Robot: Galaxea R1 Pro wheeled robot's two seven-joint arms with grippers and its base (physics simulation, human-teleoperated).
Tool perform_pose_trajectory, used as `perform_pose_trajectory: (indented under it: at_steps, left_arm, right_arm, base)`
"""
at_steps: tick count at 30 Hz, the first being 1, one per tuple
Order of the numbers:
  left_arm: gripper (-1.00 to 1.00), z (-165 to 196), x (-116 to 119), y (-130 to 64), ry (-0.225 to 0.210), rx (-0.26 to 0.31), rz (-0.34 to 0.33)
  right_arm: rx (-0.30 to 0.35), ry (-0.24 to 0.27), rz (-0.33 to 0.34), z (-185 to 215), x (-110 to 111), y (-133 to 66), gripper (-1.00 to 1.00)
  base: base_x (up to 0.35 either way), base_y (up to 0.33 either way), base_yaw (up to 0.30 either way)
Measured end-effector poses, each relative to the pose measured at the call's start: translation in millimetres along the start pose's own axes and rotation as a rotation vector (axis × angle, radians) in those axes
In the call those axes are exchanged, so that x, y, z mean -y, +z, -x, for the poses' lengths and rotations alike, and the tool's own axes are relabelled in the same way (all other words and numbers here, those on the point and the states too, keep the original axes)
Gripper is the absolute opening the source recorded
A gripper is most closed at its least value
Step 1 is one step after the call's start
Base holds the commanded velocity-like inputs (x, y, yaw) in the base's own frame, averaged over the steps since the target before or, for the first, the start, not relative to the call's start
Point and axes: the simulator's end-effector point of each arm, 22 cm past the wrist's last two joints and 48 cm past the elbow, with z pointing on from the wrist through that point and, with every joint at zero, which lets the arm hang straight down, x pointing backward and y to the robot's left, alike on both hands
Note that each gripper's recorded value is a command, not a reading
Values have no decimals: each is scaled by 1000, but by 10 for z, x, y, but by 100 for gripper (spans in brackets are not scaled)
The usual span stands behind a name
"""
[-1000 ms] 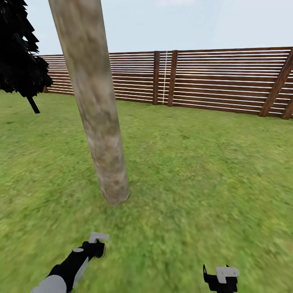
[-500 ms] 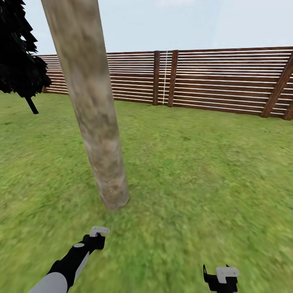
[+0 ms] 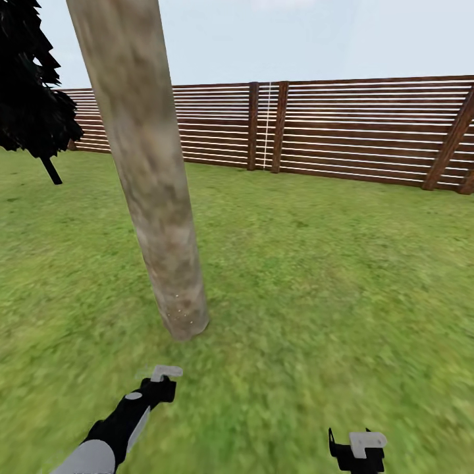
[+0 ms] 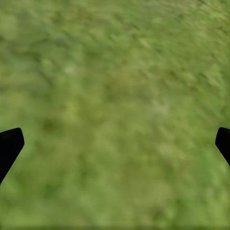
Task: In the garden, pick up the pesticide atomizer on the floor and spray pesticide onto both trees until each tree trunk is fully covered.
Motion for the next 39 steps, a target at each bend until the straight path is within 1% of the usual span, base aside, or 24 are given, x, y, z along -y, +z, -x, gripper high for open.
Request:
perform_pose_trajectory:
  at_steps: [1,2,3,4,5,6,8,10,11,13,16,18,20,22,24,25,27,28,31,33,35,36,37,39]
  left_arm:
    - [-100,36,-66,-6,-1,6,10]
    - [-100,157,-311,-38,6,30,44]
    - [-100,265,-649,-95,15,53,91]
    - [-100,293,-808,-128,20,60,112]
    - [-100,295,-846,-138,22,62,118]
    - [-100,303,-855,-143,25,64,120]
    - [-100,353,-546,-100,17,75,80]
    - [-100,473,-383,-86,10,94,60]
    - [-100,552,-375,-96,10,110,60]
    - [-100,744,-464,-152,10,151,76]
    - [-100,969,-580,-245,9,168,101]
    - [-100,1134,-515,-296,14,176,99]
    - [-100,1297,-251,-314,47,188,65]
    - [-100,1418,-162,-353,66,183,57]
    - [-100,1553,-261,-431,63,198,74]
    - [-100,1578,-334,-456,51,202,84]
    - [-100,1611,-614,-526,29,212,122]
    - [-100,1633,-650,-550,25,216,127]
    - [-100,1647,-540,-549,21,208,111]
    - [-100,1703,-435,-544,36,213,97]
    - [-100,1748,-401,-556,41,217,92]
    - [-100,1796,-407,-583,42,224,95]
    - [-100,1898,-496,-683,34,218,108]
    - [-100,2029,-588,-823,25,221,94]
  right_arm:
    - [0,0,0,0,0,0,100]
    - [0,0,0,1,-1,0,100]
    - [0,-1,1,1,-2,0,100]
    - [0,-1,1,0,-3,0,100]
    - [0,-1,1,-1,-3,-1,100]
    - [0,-1,1,-2,-4,-1,100]
    - [0,-1,1,-1,-1,-1,100]
    - [0,-1,1,0,-1,0,100]
    - [0,-1,1,1,-2,0,100]
    - [0,-1,2,-2,-5,-1,100]
    - [-1,-1,2,-4,-6,-2,100]
    - [-2,-1,2,-6,-6,-2,100]
    - [-1,-1,1,-4,-4,-2,100]
    - [-1,-1,1,-3,-5,-2,100]
    - [-1,-1,1,-2,-4,-1,100]
    - [-1,-1,1,-3,-5,-1,100]
    - [-1,-1,2,-5,-7,-2,100]
    - [-1,-1,2,-5,-7,-2,100]
    - [-1,-1,1,-3,-4,-1,100]
    - [-1,-1,1,-5,-5,-1,100]
    - [-2,-1,2,-5,-5,-1,100]
    - [-1,-1,2,-5,-6,-2,100]
    - [-1,-1,1,-3,-4,-1,100]
    - [-2,-1,2,-5,-6,-2,100]
  base:
    - [0,0,0]
    - [0,0,0]
    - [0,0,0]
    - [0,0,0]
    - [0,0,0]
    - [0,0,0]
    - [0,0,0]
    - [0,0,0]
    - [-16,0,0]
    - [-198,0,0]
    - [-159,0,0]
    - [-24,0,0]
    - [-5,0,0]
    - [-1,0,0]
    - [0,0,0]
    - [0,0,0]
    - [0,0,0]
    - [0,0,0]
    - [-189,0,0]
    - [-87,0,0]
    - [-25,0,0]
    - [-6,0,0]
    - [-3,0,0]
    - [-1,0,0]
